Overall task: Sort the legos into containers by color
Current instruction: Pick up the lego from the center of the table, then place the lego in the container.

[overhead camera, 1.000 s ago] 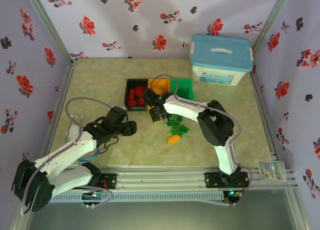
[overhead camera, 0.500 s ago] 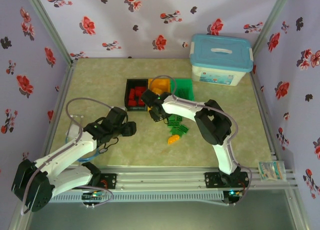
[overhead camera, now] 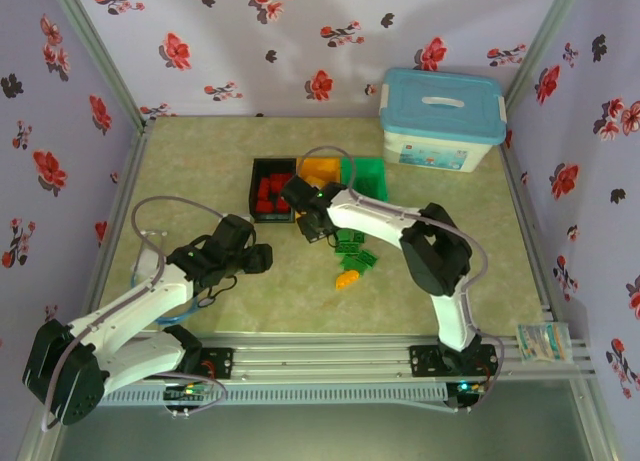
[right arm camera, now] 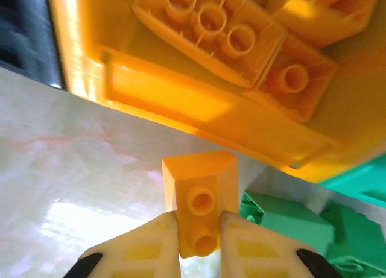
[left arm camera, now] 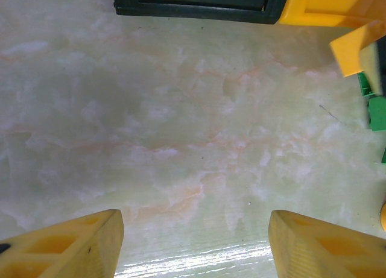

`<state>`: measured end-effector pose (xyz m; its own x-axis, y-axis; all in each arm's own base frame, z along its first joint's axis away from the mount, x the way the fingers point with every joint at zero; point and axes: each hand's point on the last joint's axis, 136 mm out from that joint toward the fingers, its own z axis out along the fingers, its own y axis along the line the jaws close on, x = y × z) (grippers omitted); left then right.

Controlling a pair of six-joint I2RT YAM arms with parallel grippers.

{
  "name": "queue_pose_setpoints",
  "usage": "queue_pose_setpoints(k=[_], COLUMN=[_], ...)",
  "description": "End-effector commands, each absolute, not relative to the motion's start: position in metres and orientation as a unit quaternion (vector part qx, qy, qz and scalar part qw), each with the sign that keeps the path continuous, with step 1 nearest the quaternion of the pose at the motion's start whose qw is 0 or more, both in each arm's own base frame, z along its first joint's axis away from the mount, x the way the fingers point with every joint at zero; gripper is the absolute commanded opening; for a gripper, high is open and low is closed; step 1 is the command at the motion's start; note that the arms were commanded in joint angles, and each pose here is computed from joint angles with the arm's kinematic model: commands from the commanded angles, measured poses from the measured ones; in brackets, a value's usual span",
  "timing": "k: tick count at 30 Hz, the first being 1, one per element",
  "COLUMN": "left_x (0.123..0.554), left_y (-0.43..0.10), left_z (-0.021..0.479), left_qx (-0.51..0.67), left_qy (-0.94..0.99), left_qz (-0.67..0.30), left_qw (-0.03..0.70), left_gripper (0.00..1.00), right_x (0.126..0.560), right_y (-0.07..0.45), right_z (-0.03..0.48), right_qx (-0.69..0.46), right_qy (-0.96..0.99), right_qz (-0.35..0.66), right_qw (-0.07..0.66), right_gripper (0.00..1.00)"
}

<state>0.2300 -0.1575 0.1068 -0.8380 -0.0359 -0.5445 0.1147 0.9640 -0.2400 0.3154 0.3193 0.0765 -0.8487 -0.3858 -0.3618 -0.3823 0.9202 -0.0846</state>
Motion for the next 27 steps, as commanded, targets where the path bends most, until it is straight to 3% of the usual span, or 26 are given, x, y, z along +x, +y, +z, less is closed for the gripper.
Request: queue_pose_setpoints(k=[1, 9, 22, 25, 27], left_x=[0.230, 0.228, 0.223, 0.221, 0.219], left_y=[-0.152, -0.149, -0.146, -0.146, -0.147], left_z=[0.107, 0.106, 0.114, 0.117, 0.119], left_qx=[0.013, 0.013, 0.009, 0.007, 0.007], left_qy=[0.948, 0.948, 0.946, 0.945, 0.944], left_qz=[-0.124, -0.123, -0.131, -0.136, -0.140], left_qw=[0.292, 0.293, 0.297, 0.298, 0.300], left_gripper=[0.65, 0.65, 0.65, 0.65, 0.65], right_x=[0.319, 0.329, 0.370, 0.383, 0.393], right_y=[0.317, 0.311, 0.318, 0.322, 0.325], right_z=[0.130, 0.158, 0.161, 0.156, 0.152], right_qx=[-0.187, -0.161, -0.146, -0.144, -0.138], right_qy=[0.954, 0.951, 0.954, 0.955, 0.957], right_qz=[0.028, 0.068, 0.077, 0.075, 0.078], right_qw=[0.233, 0.256, 0.250, 0.249, 0.243], right_gripper=[0.17, 0.17, 0.19, 0.21, 0.30])
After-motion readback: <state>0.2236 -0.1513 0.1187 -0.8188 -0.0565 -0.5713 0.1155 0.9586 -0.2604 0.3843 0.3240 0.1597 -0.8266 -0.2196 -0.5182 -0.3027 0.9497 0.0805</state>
